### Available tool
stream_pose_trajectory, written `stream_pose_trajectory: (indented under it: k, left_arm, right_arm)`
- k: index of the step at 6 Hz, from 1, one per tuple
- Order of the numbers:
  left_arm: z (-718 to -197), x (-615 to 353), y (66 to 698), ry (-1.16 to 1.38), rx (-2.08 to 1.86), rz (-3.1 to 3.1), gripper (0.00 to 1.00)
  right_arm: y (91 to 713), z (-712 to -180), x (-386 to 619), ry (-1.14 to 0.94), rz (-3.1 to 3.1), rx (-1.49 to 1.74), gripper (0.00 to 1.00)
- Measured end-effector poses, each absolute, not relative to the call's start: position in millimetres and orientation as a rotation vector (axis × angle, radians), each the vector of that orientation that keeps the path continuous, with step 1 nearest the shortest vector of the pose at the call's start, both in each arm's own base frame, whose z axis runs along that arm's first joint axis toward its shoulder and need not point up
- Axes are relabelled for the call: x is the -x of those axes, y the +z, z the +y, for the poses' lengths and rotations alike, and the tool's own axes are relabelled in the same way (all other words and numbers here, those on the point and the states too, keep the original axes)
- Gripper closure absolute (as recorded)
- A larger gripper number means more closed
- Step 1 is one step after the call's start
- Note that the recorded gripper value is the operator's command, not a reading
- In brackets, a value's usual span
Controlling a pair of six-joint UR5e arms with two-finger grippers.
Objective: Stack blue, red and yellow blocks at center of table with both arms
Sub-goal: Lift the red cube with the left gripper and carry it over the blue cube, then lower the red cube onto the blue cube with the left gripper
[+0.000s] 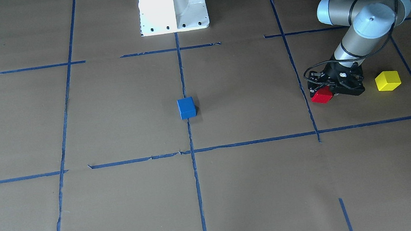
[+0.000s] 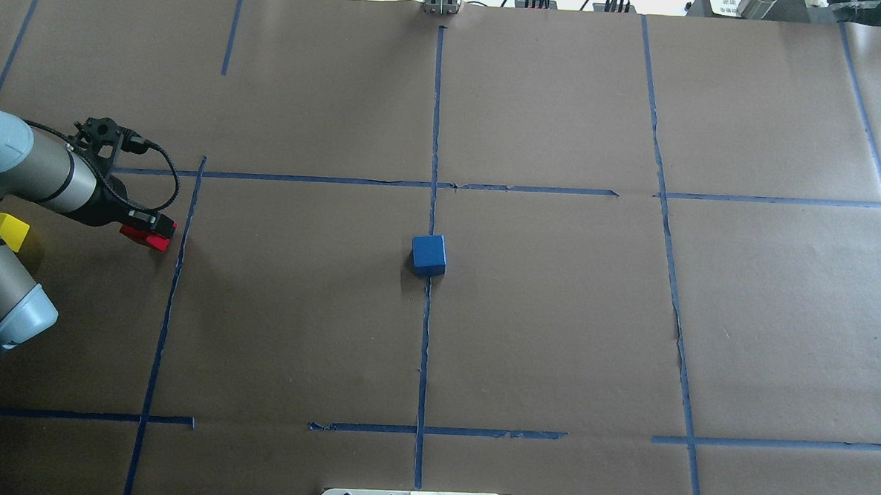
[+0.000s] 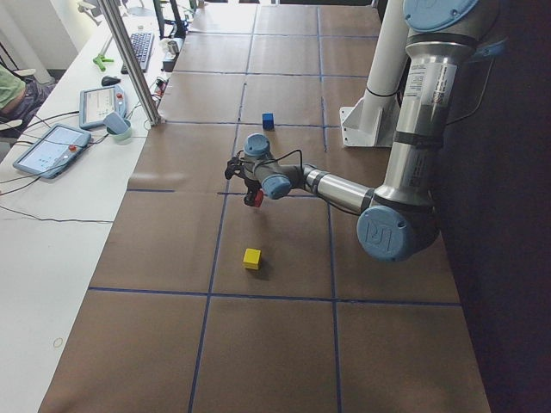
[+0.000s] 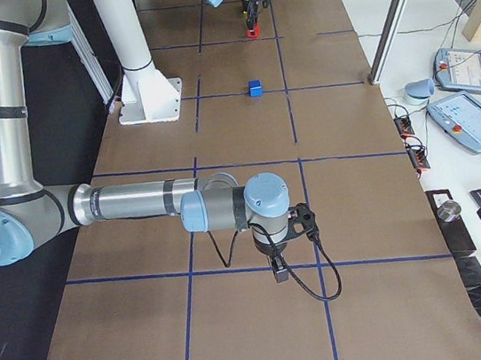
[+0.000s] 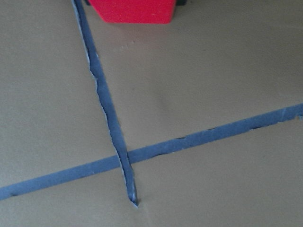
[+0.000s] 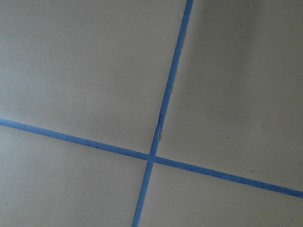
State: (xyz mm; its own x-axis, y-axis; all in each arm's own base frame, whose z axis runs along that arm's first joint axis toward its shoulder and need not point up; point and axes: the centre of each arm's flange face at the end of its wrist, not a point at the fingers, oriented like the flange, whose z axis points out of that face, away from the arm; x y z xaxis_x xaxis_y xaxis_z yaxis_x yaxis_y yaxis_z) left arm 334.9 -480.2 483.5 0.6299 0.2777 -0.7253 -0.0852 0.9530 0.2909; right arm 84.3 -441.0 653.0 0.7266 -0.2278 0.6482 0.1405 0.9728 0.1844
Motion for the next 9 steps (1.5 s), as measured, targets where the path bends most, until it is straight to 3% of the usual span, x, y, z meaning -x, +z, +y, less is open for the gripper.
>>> stream_pose_trajectory:
  k: [3,6,9]
  left_arm:
    - [-497,-369,367,0.103,-0.164,0.861,0.92]
    - [-497,-515,207,-0.057,-0.083,0.838,0.92]
    - [-477,-602,154,-0.116,-0.044,0.816,0.91]
  right_arm:
    - [653,-441,-84,-0.203,-0.73,-0.125,0.0]
    - [653,-441,-85,-0.203,-0.73,-0.126,0.0]
    - [654,-441,-84,-0.203,-0.731,-0.123,0.0]
